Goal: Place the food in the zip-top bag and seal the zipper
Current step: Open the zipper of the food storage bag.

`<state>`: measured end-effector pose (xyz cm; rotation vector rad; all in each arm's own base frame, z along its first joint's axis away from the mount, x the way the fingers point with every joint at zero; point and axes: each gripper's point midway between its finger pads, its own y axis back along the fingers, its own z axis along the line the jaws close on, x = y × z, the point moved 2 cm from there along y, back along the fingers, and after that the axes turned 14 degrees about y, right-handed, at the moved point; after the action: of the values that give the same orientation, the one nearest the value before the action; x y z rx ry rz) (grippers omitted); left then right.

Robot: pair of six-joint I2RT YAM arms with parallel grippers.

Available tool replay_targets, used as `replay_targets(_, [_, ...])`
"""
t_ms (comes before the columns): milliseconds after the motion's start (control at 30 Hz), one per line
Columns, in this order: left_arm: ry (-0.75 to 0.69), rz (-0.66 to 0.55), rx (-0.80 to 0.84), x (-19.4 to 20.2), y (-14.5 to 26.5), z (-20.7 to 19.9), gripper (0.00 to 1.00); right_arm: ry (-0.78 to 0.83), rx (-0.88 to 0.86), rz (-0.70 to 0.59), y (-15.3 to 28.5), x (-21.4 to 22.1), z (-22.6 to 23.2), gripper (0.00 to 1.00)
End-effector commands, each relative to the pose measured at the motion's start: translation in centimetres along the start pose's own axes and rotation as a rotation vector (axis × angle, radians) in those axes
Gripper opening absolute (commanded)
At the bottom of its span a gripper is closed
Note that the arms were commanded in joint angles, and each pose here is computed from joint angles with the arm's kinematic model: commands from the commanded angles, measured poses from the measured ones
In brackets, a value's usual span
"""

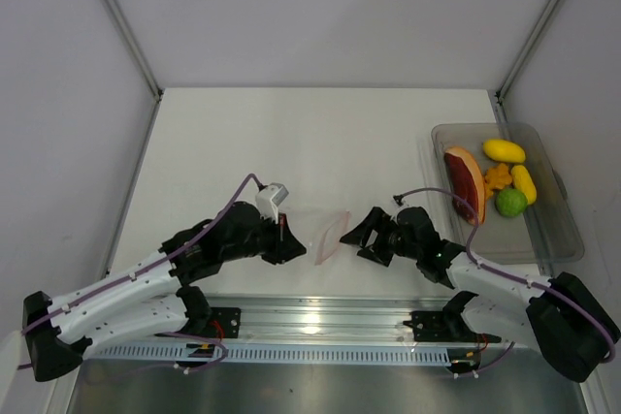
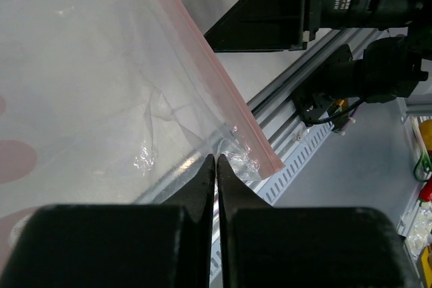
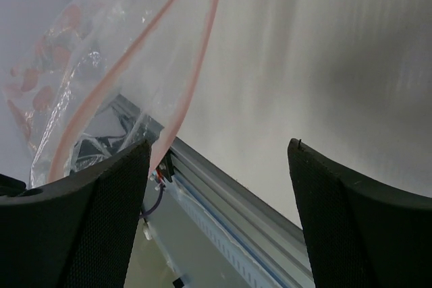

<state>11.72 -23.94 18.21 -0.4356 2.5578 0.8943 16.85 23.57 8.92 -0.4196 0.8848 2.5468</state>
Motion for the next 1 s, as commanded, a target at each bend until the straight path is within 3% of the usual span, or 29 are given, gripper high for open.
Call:
replay_targets(0, [0.014, 0.009, 0.057, 0.4, 0.3, -1.2, 0.01, 0.026, -0.089, -0.047, -0.8, -1.6, 3.0, 0.83])
replay_targets(233, [0.005, 0.017, 0.078, 0.8, 1.1, -1.7, 0.0, 0.048, -0.103, -0.033, -2.8, -1.7, 3.6, 0.75])
replay_targets(300, [0.0, 0.016, 0.083, 0.9, 1.3, -1.6, 0.01, 0.054, -0.108, -0.029, -3.5, -1.8, 3.7, 0.64])
replay_targets(400, [-0.004, 0.013, 0.085, 1.1, 1.6, -1.4, 0.01, 0.083, -0.122, -0.033, -3.8, -2.0, 4.2, 0.37])
replay_targets(433, [-0.007, 0.012, 0.078, 1.1, 1.7, -1.2, 0.01, 0.089, -0.122, -0.032, -3.8, -2.0, 4.3, 0.23])
replay_targets(533, [-0.016, 0.006, 0.048, 1.2, 1.9, -0.5, 0.01, 0.149, -0.101, -0.047, -3.4, -2.2, 4.6, 0.08])
replay_targets(667, [-0.031, -0.021, 0.041, 1.0, 2.6, -0.3, 0.23, 0.268, -0.058, -0.081, -1.9, -3.2, 6.1, 0.0])
replay_targets(767, [-0.05, -0.049, 0.045, 0.4, 3.3, -0.8, 0.5, 0.358, -0.009, -0.129, -0.1, -4.2, 7.5, 0.0])
replay_targets(967, [-0.094, -0.082, 0.093, -1.0, 4.6, -3.2, 0.72, 0.432, 0.014, -0.139, 2.6, -4.6, 8.9, 0.0])
